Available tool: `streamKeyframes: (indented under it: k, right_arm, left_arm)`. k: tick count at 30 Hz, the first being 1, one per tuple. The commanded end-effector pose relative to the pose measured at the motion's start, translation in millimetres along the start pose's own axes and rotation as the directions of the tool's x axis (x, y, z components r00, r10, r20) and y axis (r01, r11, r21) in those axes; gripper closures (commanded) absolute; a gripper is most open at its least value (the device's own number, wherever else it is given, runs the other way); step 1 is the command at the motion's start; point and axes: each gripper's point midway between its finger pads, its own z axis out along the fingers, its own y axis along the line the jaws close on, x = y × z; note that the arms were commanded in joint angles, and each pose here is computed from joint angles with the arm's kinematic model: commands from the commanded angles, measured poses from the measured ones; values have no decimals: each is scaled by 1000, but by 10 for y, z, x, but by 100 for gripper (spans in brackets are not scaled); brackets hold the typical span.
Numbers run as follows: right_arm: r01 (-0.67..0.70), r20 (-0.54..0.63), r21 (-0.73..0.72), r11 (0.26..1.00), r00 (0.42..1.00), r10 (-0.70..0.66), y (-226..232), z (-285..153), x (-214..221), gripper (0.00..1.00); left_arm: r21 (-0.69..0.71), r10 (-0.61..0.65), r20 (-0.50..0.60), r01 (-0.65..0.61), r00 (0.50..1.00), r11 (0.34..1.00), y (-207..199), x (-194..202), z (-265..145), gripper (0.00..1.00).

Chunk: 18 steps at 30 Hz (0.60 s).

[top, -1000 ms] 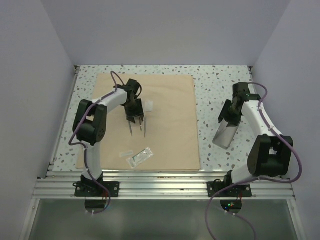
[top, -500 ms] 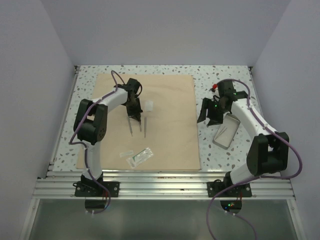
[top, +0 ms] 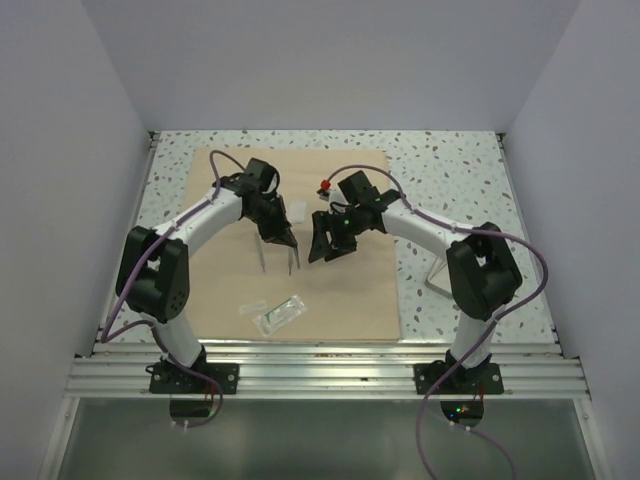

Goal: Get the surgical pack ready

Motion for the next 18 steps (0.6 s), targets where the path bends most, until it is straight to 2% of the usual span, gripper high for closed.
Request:
streamKeyframes:
  k: [1,15,18]
  right_arm:
    - [48,90,-46,998,995,-44,243,19,-303,40]
    - [-7,73,-94,996,997,14,404,319,-294,56]
    - [-13,66,-90,996,998,19,384,356,-272,70]
  left_arm:
    - [88,-19,-15,21,1000,996,-212,126,-86,100]
    - [137,-30,-34,35,999,990,-357,170,-107,100]
    - [147,-24,-28,28,999,989,-408,142,-128,100]
